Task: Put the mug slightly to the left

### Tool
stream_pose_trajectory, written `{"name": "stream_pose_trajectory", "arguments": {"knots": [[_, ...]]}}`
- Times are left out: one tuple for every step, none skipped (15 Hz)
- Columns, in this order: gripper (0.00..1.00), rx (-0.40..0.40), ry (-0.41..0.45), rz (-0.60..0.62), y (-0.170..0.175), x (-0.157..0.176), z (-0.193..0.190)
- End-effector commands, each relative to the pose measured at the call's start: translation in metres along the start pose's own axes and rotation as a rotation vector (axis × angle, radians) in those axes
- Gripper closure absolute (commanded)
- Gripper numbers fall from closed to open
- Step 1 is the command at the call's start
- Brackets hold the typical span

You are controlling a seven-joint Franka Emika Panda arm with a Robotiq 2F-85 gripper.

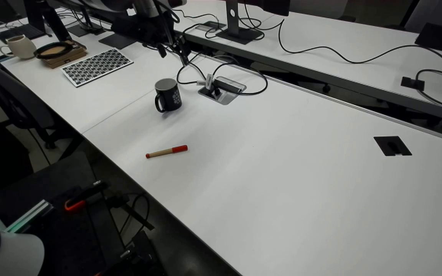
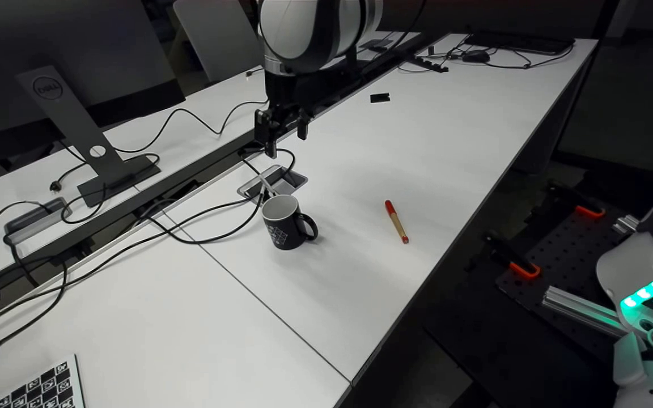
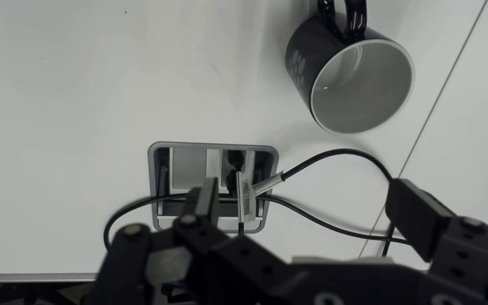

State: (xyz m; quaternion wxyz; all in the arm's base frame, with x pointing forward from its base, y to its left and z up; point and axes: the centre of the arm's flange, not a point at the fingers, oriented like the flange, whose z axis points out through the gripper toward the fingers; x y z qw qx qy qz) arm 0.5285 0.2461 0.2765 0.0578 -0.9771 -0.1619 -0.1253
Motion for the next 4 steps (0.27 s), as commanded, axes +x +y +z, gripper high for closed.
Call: {"name": "stream_pose_trajectory", "arguments": {"knots": [[0.00,0.000,0.000,0.000,0.0003,0.0000,0.0000],[0.00,0.000,-0.002,0.000,0.0001,-0.0005,0.0011],[0.00,0.000,-0.005,-0.001,-0.0004,-0.0011,0.0024],[0.00,0.001,-0.006,-0.001,-0.0005,-0.0015,0.0033]]}}
